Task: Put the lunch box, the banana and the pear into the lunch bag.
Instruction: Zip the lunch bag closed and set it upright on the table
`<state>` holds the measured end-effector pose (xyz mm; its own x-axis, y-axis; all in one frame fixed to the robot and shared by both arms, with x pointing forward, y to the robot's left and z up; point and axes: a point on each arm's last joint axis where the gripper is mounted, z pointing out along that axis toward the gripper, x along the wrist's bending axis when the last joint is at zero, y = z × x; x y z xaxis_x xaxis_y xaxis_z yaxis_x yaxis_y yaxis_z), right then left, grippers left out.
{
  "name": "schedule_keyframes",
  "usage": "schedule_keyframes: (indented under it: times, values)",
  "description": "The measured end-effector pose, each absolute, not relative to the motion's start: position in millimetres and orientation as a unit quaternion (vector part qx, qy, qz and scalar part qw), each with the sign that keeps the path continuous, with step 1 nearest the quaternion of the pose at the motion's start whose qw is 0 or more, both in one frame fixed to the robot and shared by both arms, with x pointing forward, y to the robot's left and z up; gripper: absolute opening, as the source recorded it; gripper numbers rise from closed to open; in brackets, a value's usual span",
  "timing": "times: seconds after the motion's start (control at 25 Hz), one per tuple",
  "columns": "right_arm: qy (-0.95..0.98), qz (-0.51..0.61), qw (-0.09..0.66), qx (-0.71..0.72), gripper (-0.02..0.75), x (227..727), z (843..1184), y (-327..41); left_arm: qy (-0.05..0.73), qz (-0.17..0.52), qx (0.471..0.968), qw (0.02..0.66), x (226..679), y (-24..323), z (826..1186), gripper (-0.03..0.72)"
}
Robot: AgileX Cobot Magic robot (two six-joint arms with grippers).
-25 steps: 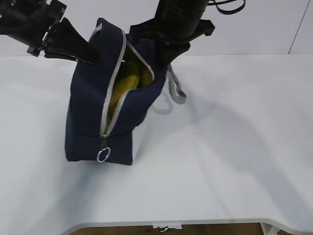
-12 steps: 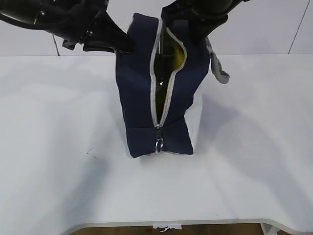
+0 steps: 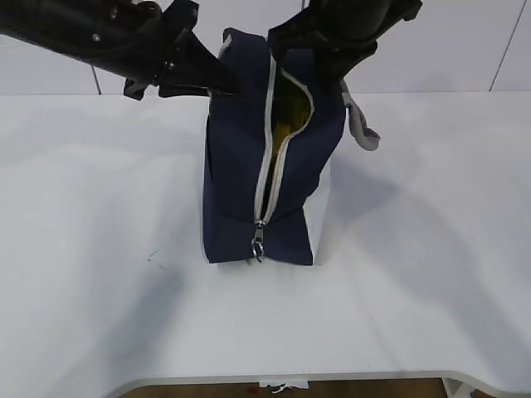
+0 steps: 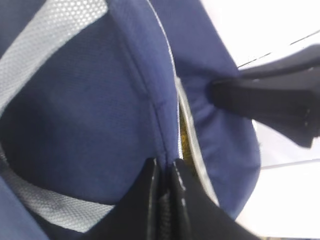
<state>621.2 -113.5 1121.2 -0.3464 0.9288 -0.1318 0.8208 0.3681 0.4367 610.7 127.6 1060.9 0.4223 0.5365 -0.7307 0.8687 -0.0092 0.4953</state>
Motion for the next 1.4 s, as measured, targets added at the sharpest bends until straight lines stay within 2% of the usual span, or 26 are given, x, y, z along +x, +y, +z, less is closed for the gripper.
schedule_keyframes:
  times: [0.2, 0.32, 0.4, 0.56, 0.64, 0.84, 0.96, 1.12, 1.4]
  values:
    - [0.803, 0.152, 0.168, 0.551, 0.024, 623, 1116, -110, 0.520, -0.182, 0.680, 0.484, 616, 125, 1051, 0.013]
    - [0.796, 0.154, 0.153, 0.565, 0.081, 626, 1108, -107, 0.525, -0.187, 0.679, 0.477, 618, 124, 1043, 0.013]
    - [0.788, 0.157, 0.150, 0.576, 0.160, 627, 1106, -106, 0.525, -0.188, 0.680, 0.477, 619, 124, 1042, 0.014]
    - [0.780, 0.162, 0.148, 0.586, 0.401, 628, 1106, -105, 0.524, -0.189, 0.681, 0.475, 618, 124, 1042, 0.049]
    - [0.779, 0.162, 0.148, 0.587, 0.461, 628, 1106, -105, 0.524, -0.189, 0.681, 0.475, 618, 124, 1042, 0.094]
    - [0.779, 0.167, 0.138, 0.588, 0.482, 627, 1106, -103, 0.518, -0.194, 0.690, 0.467, 616, 124, 1041, 0.205]
    - [0.777, 0.179, 0.133, 0.589, 0.482, 623, 1114, -104, 0.508, -0.173, 0.713, 0.452, 613, 129, 1043, 0.242]
    - [0.772, 0.209, 0.123, 0.588, 0.482, 612, 1134, -105, 0.491, -0.153, 0.735, 0.442, 606, 135, 1054, 0.254]
    - [0.762, 0.258, 0.119, 0.582, 0.482, 590, 1170, -112, 0.457, -0.166, 0.766, 0.422, 596, 136, 1065, 0.256]
